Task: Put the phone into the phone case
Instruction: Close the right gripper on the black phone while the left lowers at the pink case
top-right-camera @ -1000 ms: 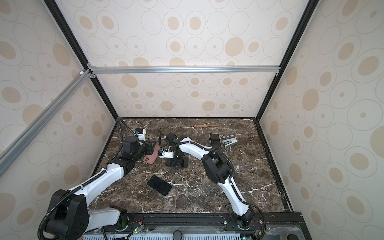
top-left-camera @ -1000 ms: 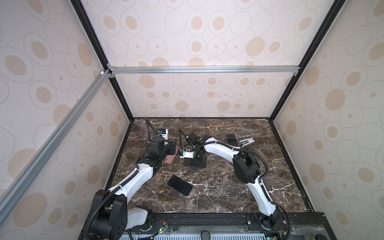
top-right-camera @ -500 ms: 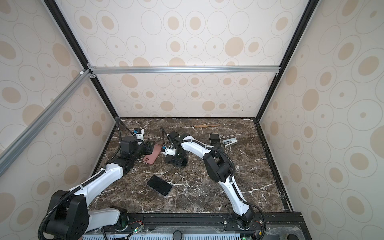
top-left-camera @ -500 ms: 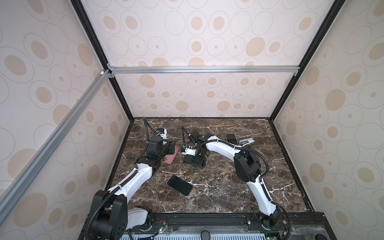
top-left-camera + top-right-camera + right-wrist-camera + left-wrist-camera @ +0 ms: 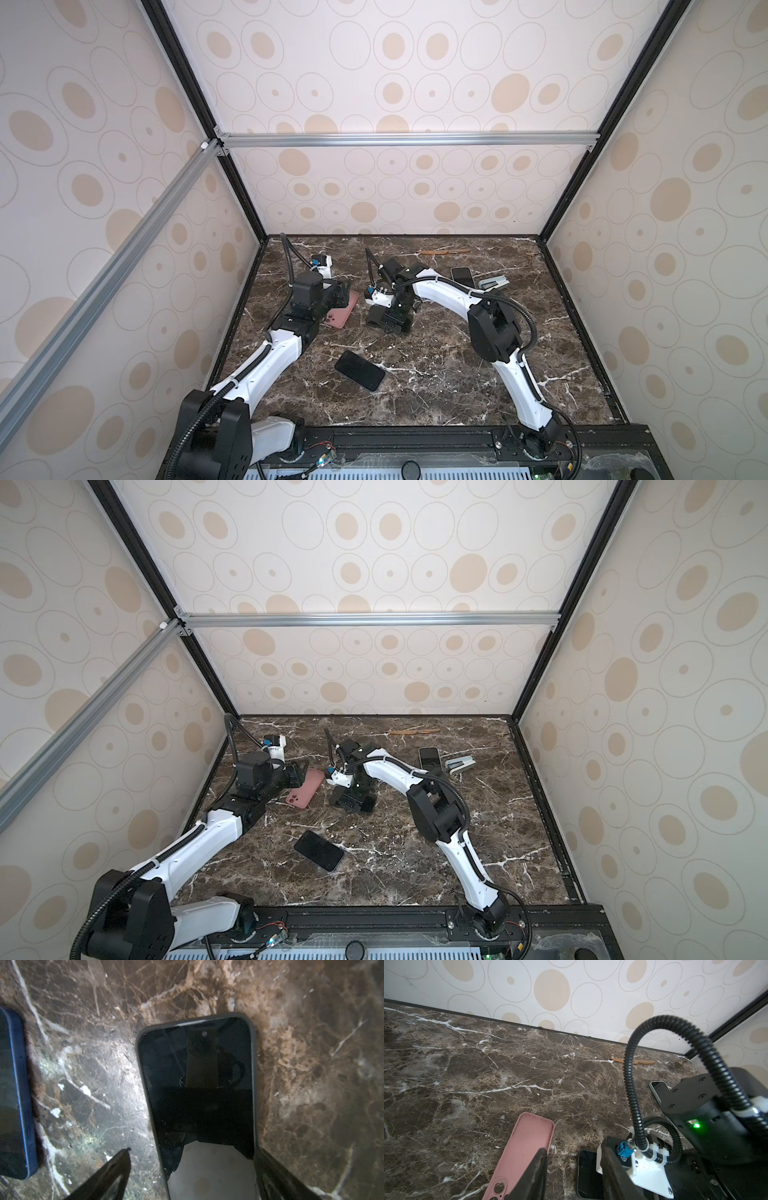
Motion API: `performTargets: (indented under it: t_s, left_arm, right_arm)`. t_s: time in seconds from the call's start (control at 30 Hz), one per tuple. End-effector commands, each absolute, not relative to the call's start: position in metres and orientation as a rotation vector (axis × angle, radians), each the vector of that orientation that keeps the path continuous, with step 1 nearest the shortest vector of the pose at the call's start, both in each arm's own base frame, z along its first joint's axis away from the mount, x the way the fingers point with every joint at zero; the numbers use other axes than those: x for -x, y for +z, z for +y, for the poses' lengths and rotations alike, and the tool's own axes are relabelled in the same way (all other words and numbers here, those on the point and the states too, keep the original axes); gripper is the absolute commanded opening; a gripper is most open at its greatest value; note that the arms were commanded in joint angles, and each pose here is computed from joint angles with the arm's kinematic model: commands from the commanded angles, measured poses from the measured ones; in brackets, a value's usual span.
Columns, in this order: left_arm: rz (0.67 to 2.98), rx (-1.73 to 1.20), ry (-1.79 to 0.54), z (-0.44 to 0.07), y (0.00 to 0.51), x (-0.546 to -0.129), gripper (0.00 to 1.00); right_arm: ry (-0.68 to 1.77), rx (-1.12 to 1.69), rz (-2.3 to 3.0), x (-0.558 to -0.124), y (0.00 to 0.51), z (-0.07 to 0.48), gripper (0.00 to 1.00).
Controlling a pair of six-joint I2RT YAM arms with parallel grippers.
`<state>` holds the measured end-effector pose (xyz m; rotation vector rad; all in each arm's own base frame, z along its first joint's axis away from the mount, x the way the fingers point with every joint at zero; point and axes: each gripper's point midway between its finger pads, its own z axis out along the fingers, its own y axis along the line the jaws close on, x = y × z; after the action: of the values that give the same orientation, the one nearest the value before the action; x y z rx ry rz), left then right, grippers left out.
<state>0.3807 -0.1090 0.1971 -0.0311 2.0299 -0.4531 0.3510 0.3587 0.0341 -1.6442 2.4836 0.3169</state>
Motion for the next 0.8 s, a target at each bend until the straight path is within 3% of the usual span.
performTargets:
  t_s: [0.0, 0.27, 0.57, 0.77]
  left_arm:
    - [2.003, 0.021, -0.473, -0.109, 0.21, -0.382, 0.44]
    - [2.039, 0.024, -0.502, -0.114, 0.198, -0.383, 0.44]
    - [2.048, 0.028, -0.497, -0.113, 0.195, -0.385, 0.43]
    - [2.041, 0.027, -0.498, -0.113, 0.198, -0.384, 0.43]
  right_arm:
    - [0.212, 1.744, 2.642, -0.337, -0.011, 0.325, 0.96]
    - [0.129, 1.744, 2.609, -0.343, -0.008, 0.328, 0.96]
    - [0.145, 1.656, 2.445, -0.361, 0.053, 0.358, 0.97]
    - [0.194, 1.732, 2.458, -0.349, 0.034, 0.357, 0.97]
